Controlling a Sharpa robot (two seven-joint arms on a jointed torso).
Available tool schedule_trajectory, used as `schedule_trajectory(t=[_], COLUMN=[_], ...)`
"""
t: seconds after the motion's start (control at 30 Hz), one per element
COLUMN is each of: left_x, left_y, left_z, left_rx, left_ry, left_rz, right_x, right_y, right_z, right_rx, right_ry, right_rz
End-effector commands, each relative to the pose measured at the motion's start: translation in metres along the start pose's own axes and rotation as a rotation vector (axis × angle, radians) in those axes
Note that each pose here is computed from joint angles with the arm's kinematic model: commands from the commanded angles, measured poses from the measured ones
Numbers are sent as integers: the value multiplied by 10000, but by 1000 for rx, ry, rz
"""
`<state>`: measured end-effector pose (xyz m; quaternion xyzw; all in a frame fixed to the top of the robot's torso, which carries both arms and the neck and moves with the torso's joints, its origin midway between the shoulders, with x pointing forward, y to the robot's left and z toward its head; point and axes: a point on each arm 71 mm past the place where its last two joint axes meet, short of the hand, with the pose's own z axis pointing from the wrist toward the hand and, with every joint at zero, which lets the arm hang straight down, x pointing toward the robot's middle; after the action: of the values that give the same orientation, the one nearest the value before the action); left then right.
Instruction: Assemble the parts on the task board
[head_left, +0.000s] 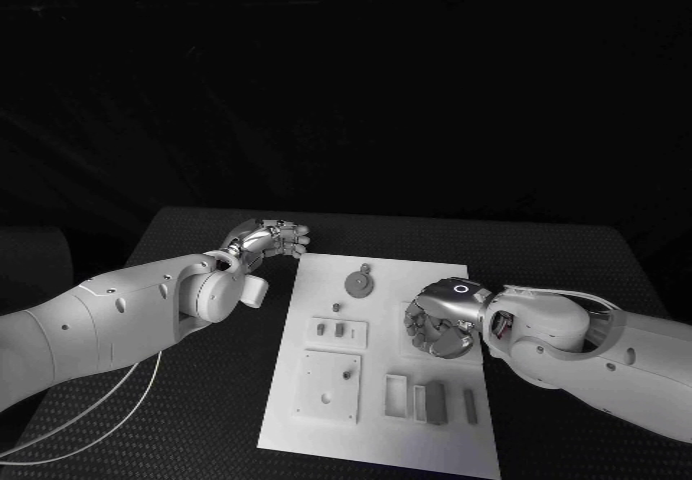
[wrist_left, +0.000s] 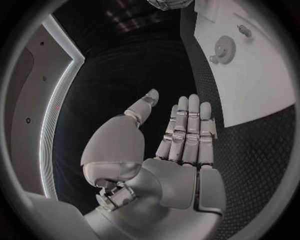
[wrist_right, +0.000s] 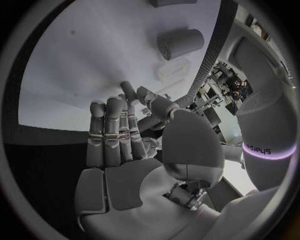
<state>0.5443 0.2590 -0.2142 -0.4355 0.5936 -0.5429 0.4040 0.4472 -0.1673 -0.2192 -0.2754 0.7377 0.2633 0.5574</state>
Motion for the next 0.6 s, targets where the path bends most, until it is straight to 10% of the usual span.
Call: schedule_trajectory(t=[0.03,0.6], left_x=[20,25], left_y=[-9,-6], left_z=[3,5], left_rx=[6,7], left_ry=[14,15], left_rz=[-11,-12], right_x=[19,-1], right_y=[22,68], right_z=[6,29], right_rx=[-8,3], right_ry=[8,-46], right_rz=[-26,-57])
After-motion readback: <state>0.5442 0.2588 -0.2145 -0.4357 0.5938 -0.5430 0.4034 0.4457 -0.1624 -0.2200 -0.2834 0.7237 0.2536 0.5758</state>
